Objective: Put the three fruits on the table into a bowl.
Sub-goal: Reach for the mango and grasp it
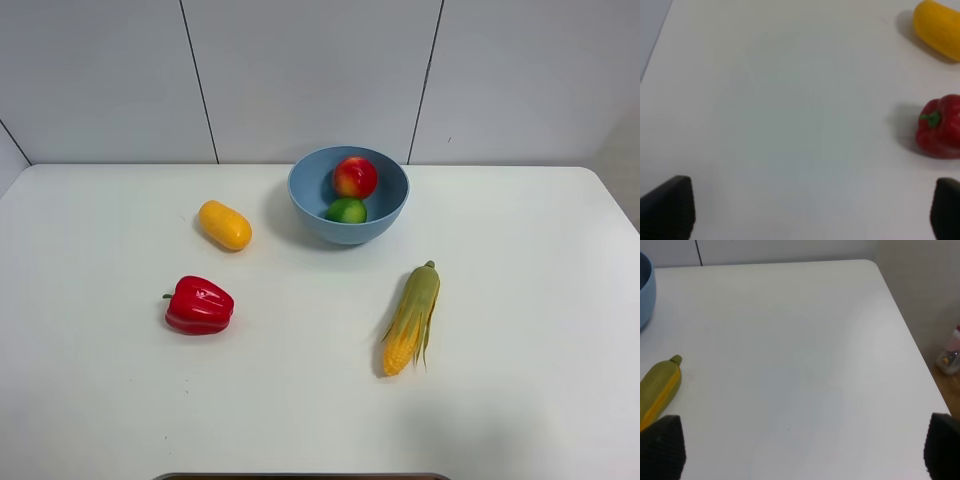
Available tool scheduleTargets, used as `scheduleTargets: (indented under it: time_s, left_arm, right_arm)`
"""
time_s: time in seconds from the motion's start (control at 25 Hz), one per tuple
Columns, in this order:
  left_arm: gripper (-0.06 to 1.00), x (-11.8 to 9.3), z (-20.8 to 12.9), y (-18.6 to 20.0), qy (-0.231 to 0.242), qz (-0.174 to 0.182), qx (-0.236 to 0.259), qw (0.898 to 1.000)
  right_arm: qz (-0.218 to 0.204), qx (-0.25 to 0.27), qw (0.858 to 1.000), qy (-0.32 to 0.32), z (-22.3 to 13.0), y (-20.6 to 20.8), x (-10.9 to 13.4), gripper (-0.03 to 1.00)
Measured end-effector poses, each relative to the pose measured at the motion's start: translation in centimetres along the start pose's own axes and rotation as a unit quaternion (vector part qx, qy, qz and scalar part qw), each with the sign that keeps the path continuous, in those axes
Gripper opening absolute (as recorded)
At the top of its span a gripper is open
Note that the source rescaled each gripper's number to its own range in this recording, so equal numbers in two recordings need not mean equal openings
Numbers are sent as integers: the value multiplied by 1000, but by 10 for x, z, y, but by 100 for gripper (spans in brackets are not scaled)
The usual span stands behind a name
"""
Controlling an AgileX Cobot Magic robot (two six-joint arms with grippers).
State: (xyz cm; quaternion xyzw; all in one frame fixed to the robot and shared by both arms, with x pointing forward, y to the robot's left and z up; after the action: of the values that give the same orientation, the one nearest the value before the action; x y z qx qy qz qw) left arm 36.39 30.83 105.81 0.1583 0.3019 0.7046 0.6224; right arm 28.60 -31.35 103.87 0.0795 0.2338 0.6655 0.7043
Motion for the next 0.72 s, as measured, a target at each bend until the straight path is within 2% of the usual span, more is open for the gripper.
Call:
scheduleTargets:
  time_s: [0.28,0.56,0.72]
  left_arm:
    - [82,-27,58,-47,-21,-15,75,997]
    - [82,-63,91,-118,-43,-31,151,987]
    - [74,-85,102,-156,-53,-40,180,981]
  right_arm:
    - [0,0,1000,0,0,0,0,87]
    - [0,0,1000,0,0,0,0,87]
    - [0,0,1000,0,0,0,0,87]
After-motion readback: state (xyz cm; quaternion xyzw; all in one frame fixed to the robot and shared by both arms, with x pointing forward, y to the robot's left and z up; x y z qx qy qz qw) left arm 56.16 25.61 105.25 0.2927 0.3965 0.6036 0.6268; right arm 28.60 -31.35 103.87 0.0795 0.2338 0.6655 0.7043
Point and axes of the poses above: a point on each arm's last joint axis where the gripper is mounted, y pointing back along that axis away from the gripper, x along the wrist's bending axis when the last joint is at zero, z = x × y, the point moved 7 cm from there along -y, pointing out along that axis toward the gripper, and after that the axes turned 15 degrees about y, right-handed, at the moved point
